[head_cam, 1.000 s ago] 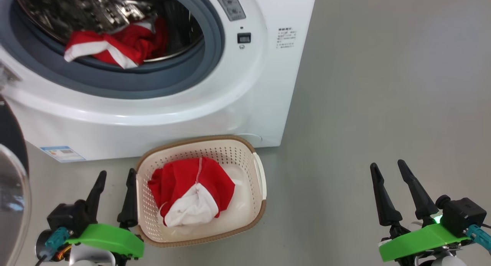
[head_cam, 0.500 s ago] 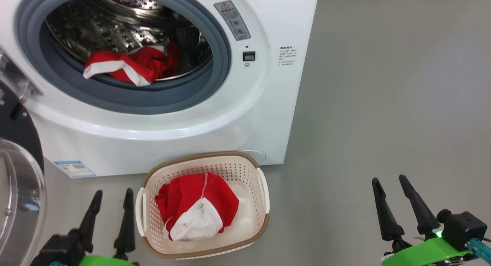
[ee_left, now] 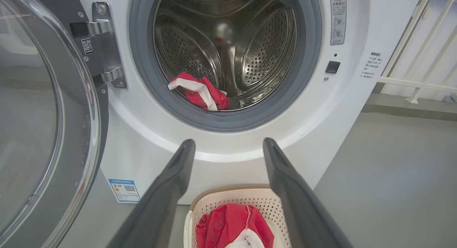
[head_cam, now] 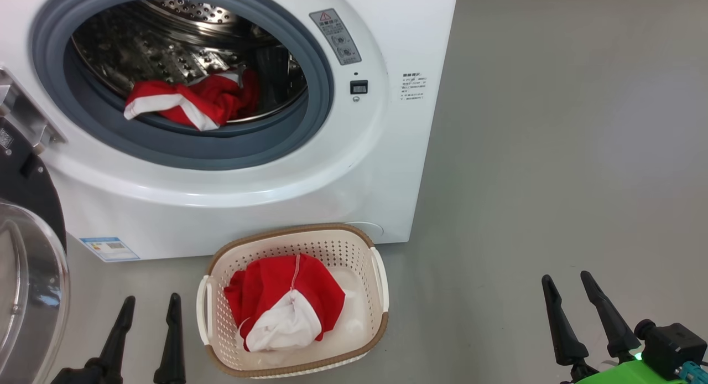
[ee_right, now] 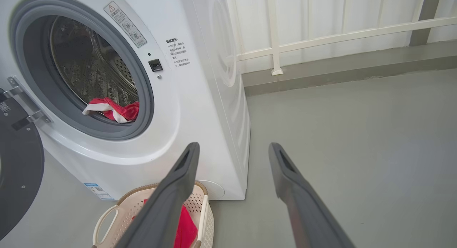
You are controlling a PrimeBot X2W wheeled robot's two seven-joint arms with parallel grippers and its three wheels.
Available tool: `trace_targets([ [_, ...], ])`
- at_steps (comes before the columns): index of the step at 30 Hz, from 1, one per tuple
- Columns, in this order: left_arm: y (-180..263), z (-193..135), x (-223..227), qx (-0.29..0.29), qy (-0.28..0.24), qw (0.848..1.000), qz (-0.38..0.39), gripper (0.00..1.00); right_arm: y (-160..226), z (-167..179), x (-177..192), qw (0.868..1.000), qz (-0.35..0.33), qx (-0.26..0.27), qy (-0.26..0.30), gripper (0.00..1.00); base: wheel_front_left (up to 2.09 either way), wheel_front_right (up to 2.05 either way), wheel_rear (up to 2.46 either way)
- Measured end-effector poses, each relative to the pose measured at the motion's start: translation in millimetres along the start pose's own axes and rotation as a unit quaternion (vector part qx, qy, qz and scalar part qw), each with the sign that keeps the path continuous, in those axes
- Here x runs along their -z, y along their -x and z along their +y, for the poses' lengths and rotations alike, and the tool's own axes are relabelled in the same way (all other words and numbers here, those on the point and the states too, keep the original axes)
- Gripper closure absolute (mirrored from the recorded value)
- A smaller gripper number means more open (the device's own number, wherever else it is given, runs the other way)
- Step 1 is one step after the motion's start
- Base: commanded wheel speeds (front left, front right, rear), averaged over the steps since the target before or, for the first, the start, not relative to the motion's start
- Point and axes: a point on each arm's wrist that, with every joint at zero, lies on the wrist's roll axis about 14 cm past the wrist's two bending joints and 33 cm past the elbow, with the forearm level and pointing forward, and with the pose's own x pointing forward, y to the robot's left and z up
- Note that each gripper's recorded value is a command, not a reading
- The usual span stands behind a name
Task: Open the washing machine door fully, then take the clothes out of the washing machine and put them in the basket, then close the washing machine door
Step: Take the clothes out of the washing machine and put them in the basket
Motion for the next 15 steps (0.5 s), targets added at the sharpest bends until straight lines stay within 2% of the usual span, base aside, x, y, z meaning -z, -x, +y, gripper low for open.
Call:
trace_targets([
  [15, -9.3, -7.4, 9.2, 0.011, -0.005, 1.0, 0.012, 0.0, -4.5, -3.7, 7.9, 1.0, 0.012, 0.008, -0.003, 0.0, 0.0, 0.0, 0.0],
])
